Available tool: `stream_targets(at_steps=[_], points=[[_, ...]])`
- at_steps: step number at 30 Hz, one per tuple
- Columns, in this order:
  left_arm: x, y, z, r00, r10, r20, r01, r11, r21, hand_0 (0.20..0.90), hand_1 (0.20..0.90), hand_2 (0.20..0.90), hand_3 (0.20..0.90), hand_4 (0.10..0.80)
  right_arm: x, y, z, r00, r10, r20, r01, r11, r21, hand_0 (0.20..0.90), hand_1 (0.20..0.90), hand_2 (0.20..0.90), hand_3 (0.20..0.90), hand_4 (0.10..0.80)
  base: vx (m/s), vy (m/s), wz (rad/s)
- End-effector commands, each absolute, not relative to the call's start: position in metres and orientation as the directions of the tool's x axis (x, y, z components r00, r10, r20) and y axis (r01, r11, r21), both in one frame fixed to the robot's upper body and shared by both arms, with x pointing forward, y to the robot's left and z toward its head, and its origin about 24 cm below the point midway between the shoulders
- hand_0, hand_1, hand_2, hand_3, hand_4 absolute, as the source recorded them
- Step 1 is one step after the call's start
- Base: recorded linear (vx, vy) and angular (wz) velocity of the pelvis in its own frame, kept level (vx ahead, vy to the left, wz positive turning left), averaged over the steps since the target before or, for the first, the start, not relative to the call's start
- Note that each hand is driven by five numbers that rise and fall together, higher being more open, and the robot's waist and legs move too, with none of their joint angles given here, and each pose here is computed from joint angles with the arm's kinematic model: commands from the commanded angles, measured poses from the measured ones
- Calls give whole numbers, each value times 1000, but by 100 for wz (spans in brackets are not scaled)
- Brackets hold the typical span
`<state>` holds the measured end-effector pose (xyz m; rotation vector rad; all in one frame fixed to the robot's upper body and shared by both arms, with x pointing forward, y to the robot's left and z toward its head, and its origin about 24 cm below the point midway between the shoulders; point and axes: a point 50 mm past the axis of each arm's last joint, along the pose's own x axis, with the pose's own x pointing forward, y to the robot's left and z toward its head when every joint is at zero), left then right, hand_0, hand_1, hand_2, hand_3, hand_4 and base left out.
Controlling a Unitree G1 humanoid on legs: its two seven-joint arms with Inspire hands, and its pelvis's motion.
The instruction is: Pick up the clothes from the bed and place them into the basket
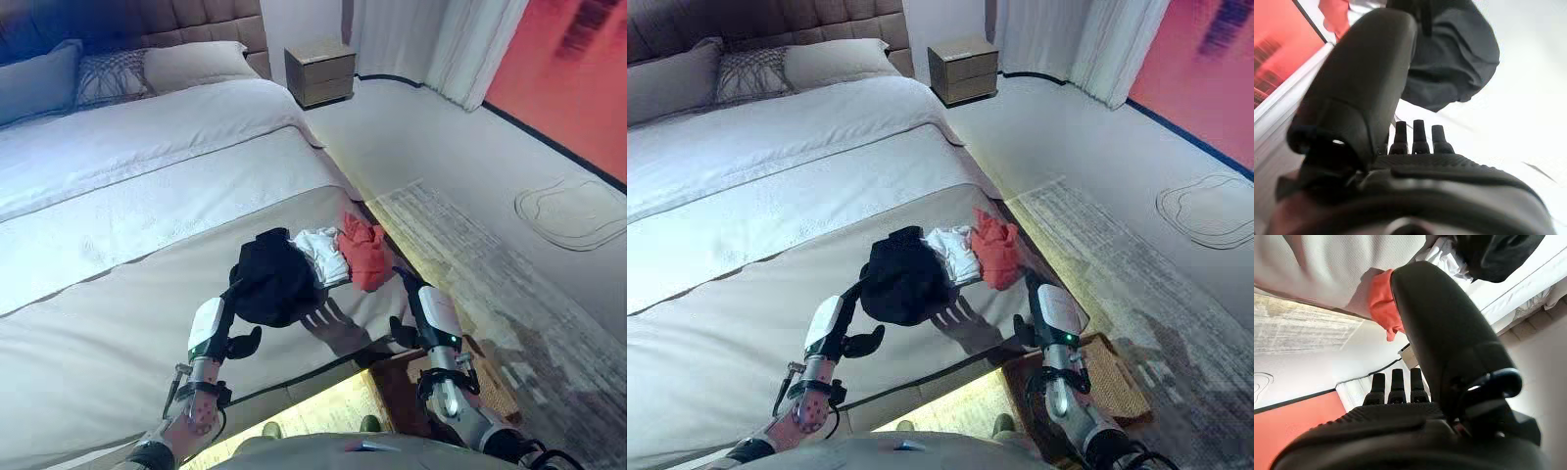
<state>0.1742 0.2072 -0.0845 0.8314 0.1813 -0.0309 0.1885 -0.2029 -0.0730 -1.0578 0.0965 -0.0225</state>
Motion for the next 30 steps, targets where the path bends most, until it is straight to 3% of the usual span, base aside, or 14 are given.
stream_targets(at_steps=[1, 14, 22, 30], points=[[213, 214, -50, 999, 44, -11, -26, 746, 665, 900, 900, 900, 900, 800, 221, -194, -48, 996, -56, 74, 92, 535, -840, 900, 900, 900, 900, 800, 0, 0, 0], [210, 213, -59, 992, 50, -119, 22, 840, 542, 900, 900, 900, 900, 800, 224, -194, -46, 992, -84, 96, 126, 510, -851, 900, 900, 900, 900, 800, 0, 0, 0], [211, 216, -63, 979, 98, -182, -7, 896, 443, 900, 900, 900, 900, 800, 237, -188, -33, 988, -11, 152, 136, 509, -850, 900, 900, 900, 900, 800, 5, 1, 0], [227, 221, -49, 980, 124, -156, -67, 943, 327, 900, 900, 900, 900, 800, 310, -192, 44, 963, 67, 260, 206, 435, -877, 900, 900, 900, 900, 800, 0, 22, 12]])
